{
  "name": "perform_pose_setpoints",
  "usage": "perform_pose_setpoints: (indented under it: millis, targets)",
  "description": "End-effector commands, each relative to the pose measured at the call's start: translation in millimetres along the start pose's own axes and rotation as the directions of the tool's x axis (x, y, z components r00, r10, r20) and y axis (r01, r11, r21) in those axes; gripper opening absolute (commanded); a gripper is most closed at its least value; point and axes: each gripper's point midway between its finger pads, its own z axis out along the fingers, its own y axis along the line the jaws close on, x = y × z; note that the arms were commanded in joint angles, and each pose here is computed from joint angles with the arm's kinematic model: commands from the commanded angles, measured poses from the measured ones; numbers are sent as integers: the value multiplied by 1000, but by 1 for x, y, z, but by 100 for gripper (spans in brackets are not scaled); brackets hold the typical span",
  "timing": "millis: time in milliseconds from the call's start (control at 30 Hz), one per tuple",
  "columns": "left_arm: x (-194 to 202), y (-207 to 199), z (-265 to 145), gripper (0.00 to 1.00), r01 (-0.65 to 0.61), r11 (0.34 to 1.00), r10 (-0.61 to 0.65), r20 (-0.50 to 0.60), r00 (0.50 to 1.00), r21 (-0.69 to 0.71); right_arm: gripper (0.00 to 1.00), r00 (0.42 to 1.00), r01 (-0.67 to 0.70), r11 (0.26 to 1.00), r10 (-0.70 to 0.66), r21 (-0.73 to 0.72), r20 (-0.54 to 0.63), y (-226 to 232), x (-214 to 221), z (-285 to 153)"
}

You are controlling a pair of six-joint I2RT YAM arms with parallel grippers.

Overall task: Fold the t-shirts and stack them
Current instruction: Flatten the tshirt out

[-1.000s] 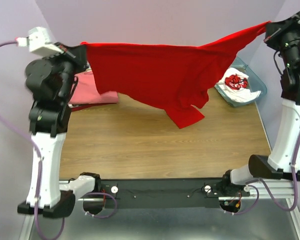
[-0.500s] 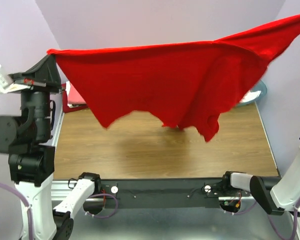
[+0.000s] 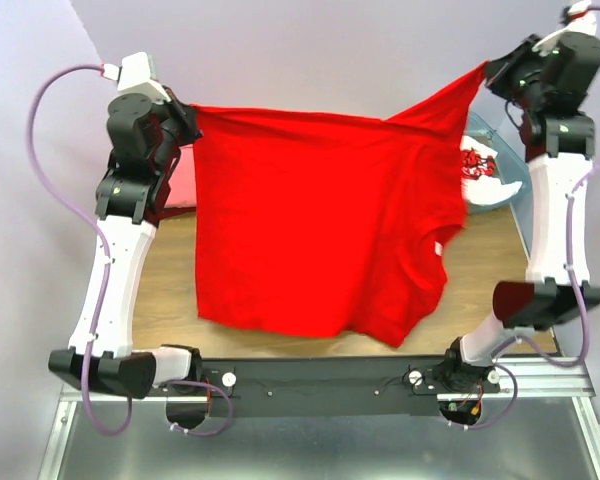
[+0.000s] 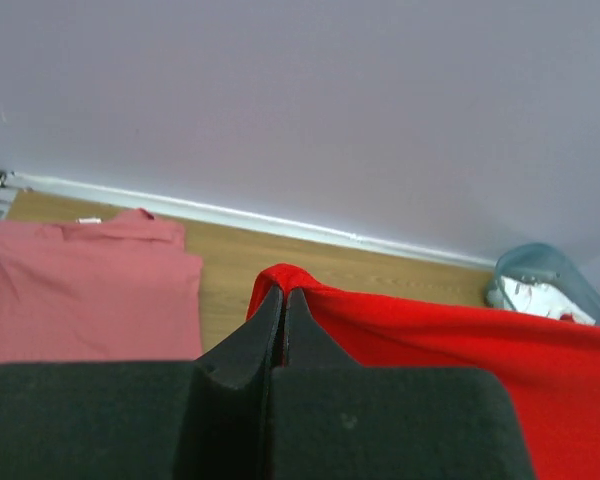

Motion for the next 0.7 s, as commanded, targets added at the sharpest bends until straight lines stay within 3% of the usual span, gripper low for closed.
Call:
perform_pose_setpoints:
  millis: [0,300,533,667]
  targets:
    - [-25,-14,0,0,1,999,-4,43,999,53,1,998,6,998,-3,-66,59,17,-25,-9]
    - [-73,-26,-25,0,-15,996,0,179,984,83,1,989,24,994,-8,-103,150,35,-61,-37]
    - [-107,-24,-84,0,-12,996,-19,347,938,86,1,952,64,995,-39,-72,305,48,-109,-105]
    - [-128,-10,-141,0,16,999,-38,482,875,50,1,909,79,997,-69,-8,412,47,-138,-150]
